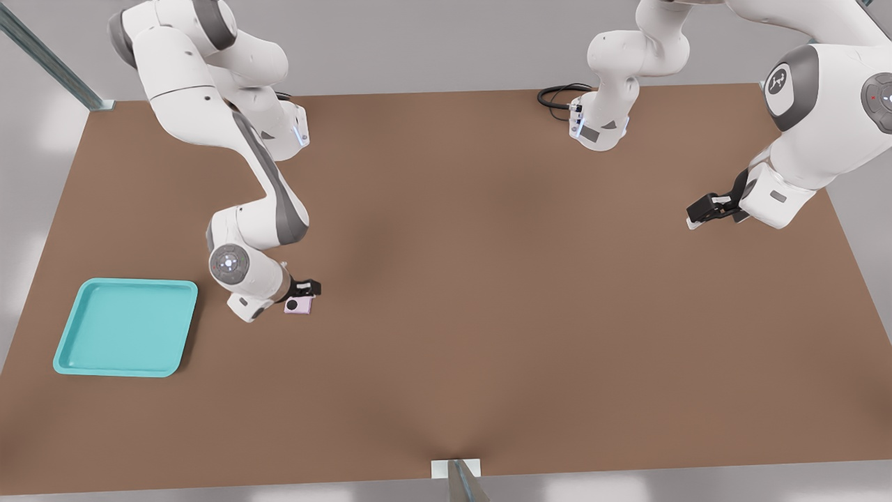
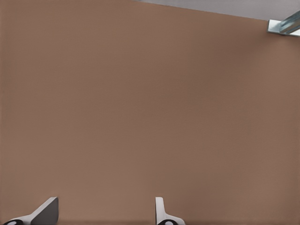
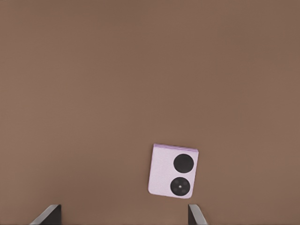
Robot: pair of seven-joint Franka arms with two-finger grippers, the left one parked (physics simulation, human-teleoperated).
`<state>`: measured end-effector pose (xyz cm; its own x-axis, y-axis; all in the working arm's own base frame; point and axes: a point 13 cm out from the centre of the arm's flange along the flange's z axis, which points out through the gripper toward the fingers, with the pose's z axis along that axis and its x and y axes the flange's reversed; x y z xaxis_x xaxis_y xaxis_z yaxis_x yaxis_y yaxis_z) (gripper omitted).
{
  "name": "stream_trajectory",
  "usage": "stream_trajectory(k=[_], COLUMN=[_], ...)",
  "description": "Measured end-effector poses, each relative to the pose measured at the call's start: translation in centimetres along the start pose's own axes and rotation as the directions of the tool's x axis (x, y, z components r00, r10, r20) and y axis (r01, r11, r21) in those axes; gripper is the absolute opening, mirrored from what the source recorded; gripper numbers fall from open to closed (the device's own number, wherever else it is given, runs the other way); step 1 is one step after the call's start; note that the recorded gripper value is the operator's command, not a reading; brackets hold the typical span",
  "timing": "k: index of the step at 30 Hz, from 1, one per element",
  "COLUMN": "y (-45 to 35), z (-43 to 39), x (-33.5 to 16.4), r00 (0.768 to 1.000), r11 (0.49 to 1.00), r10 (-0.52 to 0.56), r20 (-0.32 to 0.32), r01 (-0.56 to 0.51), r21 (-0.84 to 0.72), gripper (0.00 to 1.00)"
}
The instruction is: Keep left arm still and place phone on the tray with right arm
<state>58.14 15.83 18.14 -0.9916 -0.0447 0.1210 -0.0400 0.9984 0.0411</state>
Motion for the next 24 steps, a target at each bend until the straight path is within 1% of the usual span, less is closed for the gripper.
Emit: stream_trajectory(k=[8, 11, 14, 20, 24], y=[-1.3, -1.6, -1.6, -3.2, -3.2], z=[3.6, 4.7, 6.1, 7.3, 8.9], x=[1.0, 1.0, 1.9, 1.4, 0.8], r00=[0.993, 0.989, 0.987, 0.985, 0.986], r11=[0.993, 0.989, 0.988, 0.985, 0.986], r10=[0.116, 0.147, 0.155, 0.172, 0.163], r20=[-0.019, -0.031, -0.037, 0.009, 0.033], r01=[-0.116, -0.147, -0.155, -0.172, -0.162], r21=[-0.005, -0.005, 0.000, -0.019, -0.034], gripper=[1.00, 1.00, 1.00, 1.00, 1.00])
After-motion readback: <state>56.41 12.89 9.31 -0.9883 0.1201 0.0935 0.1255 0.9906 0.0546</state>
